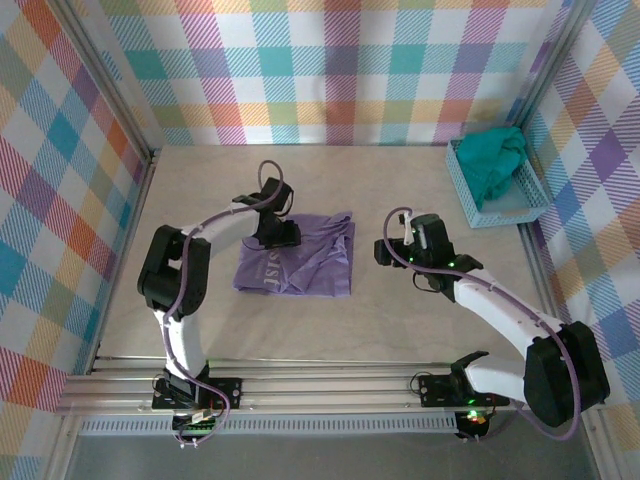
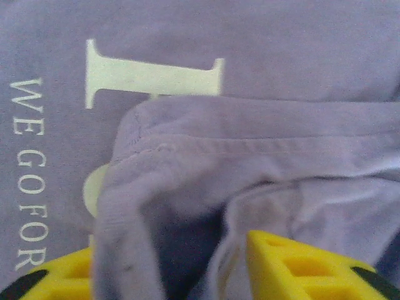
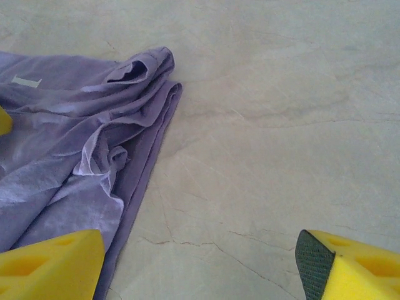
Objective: Fold the inside-out t-shirt
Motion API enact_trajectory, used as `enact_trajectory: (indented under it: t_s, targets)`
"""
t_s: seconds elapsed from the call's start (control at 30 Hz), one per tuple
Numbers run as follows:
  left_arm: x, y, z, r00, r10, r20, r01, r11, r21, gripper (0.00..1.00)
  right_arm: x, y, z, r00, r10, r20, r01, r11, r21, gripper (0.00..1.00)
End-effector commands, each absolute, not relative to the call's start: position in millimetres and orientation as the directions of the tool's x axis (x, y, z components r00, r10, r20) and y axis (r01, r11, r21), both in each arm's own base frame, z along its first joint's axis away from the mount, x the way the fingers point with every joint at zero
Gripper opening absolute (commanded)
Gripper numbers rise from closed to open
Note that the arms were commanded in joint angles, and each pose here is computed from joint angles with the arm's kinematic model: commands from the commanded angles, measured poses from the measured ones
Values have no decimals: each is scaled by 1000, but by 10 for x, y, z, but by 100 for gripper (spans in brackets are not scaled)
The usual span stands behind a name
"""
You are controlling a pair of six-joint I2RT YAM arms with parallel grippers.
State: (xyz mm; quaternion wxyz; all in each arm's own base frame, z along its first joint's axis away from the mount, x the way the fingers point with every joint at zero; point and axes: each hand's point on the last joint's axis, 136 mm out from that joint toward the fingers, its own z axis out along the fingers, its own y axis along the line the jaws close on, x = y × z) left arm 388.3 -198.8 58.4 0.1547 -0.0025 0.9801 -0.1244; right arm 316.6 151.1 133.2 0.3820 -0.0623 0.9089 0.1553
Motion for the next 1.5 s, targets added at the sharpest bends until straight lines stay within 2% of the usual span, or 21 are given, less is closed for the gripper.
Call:
enact_trajectory:
  t_s: [0.0, 0.13, 0.23, 0.37, 0.47, 0.6, 0.7, 0.8, 0.87, 0.97, 1.07, 1.17, 1.33, 1.47]
  targets:
    - [3716, -2303, 936, -920, 24, -392, 148, 946, -289, 29, 3158, 1500, 1434, -687, -12, -727, -244, 946, 215, 82]
    - [3365, -2623, 942, -917, 108, -383, 233, 925, -299, 14, 3184, 1423, 1470, -673, -39, -739, -235, 958, 163, 84]
    - [3029, -2996, 951, -900, 198, -388, 335, 884, -325, 13, 3229, 1332, 1502, -668, -45, -742, -212, 968, 133, 86]
    - [2623, -3586, 953, -863, 317, -393, 476, 772, -421, 23, 3335, 1162, 1540, -679, 6, -734, -151, 978, 147, 86]
    - [2504, -3805, 978, -849, 350, -396, 517, 708, -482, 47, 3393, 1083, 1551, -683, 46, -729, -113, 980, 167, 86]
    - [2559, -3666, 1104, -820, 369, -438, 551, 719, -424, 59, 3397, 1213, 1594, -685, 65, -725, -153, 961, 230, 84]
    - [2736, -3287, 1209, -837, 305, -453, 498, 767, -404, 63, 3301, 1647, 1676, -678, 57, -733, -318, 876, 362, 77]
    - [3091, -2645, 1145, -905, 107, -412, 294, 856, -424, 63, 3088, 2273, 1648, -698, -33, -715, -482, 760, 435, 76]
    - [3315, -2223, 999, -938, -52, -342, 113, 888, -446, 63, 2924, 2690, 1537, -719, -113, -685, -555, 687, 469, 74]
    - [3533, -1760, 737, -945, -184, -272, -55, 905, -422, 61, 2750, 3158, 1268, -780, -181, -599, -563, 622, 544, 69]
    - [3585, -1422, 545, -936, -251, -246, -146, 914, -377, 61, 2714, 3295, 939, -864, -184, -468, -466, 643, 607, 61]
    - [3410, -1209, 362, -945, -246, -218, -175, 939, -297, 61, 2735, 3123, 571, -912, -208, -354, -380, 754, 536, 56]
    - [2832, -1500, 175, -971, -189, -147, -124, 922, -368, 59, 3058, 2668, 325, -953, -130, -274, -252, 843, 475, 51]
    - [2377, -2296, 261, -983, -46, -179, 41, 887, -459, 60, 3523, 2592, 327, -942, -148, -300, -270, 865, 422, 53]
